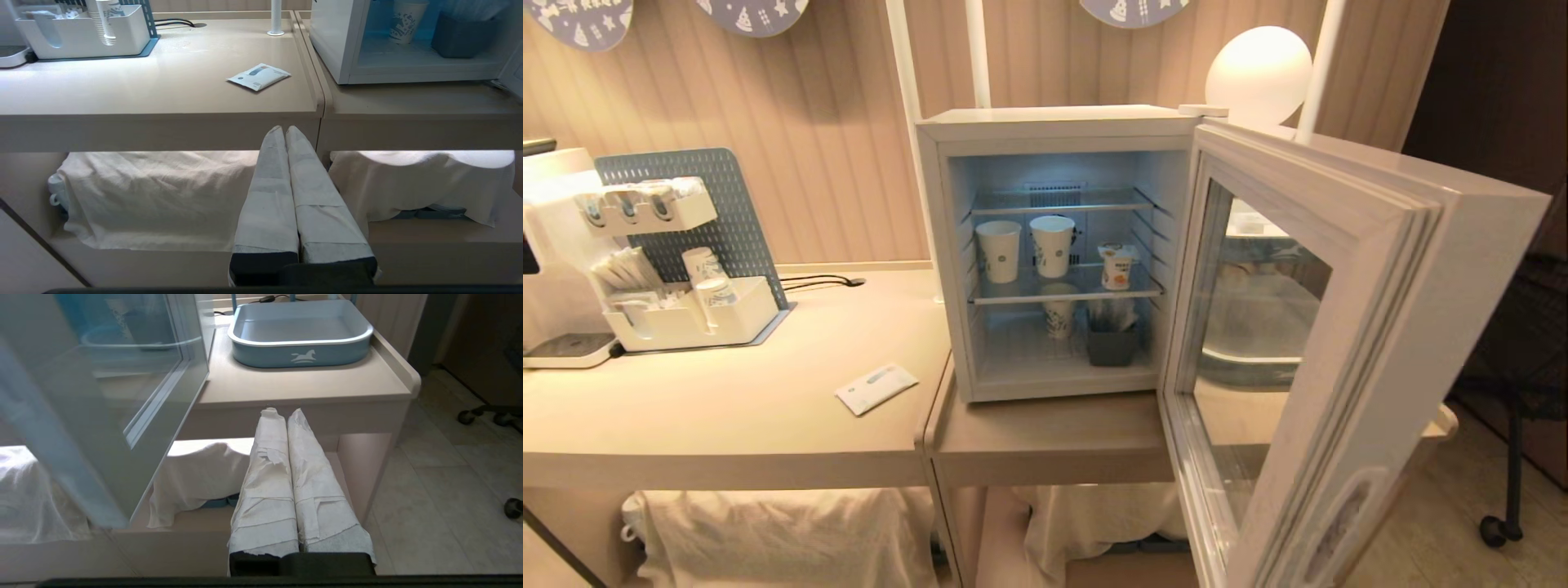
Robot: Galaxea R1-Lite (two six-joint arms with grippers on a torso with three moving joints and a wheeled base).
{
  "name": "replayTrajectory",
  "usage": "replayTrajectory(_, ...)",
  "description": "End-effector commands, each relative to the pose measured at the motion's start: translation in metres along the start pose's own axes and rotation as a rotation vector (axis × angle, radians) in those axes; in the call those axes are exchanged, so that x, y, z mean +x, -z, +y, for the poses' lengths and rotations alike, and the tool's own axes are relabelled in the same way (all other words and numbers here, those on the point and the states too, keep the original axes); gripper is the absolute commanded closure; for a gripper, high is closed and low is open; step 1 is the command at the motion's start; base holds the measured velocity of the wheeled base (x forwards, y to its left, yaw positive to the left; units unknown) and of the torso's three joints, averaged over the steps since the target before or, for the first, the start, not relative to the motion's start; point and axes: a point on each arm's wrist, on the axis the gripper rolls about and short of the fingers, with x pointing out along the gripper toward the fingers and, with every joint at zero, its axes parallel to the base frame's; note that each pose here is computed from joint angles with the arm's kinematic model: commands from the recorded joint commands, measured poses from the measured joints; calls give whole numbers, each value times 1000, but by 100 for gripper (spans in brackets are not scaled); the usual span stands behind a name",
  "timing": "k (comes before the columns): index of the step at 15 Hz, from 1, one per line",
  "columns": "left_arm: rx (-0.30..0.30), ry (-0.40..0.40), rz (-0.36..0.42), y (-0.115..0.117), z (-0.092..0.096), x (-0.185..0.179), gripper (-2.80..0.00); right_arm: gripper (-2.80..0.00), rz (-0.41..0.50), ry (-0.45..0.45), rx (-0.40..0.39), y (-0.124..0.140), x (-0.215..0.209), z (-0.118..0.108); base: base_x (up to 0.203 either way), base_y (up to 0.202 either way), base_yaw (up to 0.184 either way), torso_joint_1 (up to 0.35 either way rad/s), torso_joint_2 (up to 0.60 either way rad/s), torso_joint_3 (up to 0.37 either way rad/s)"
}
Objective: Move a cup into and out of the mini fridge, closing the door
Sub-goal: Take the yoghurt out of the freezer
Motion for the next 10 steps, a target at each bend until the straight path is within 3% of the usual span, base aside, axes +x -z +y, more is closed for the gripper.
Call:
replayTrajectory(1, 0, 0, 1, 0, 0, 0, 0, 0, 2, 1, 0, 0, 0, 0, -196, 0, 2, 1, 1, 4)
replayTrajectory(7, 0, 0, 1, 0, 0, 0, 0, 0, 2, 1, 0, 0, 0, 0, -179, 0, -1, 3, 1, 1)
replayTrajectory(10, 0, 1, 1, 0, 0, 0, 0, 0, 2, 1, -2, 0, 0, 0, 0, 0, 0, 0, 0, 0)
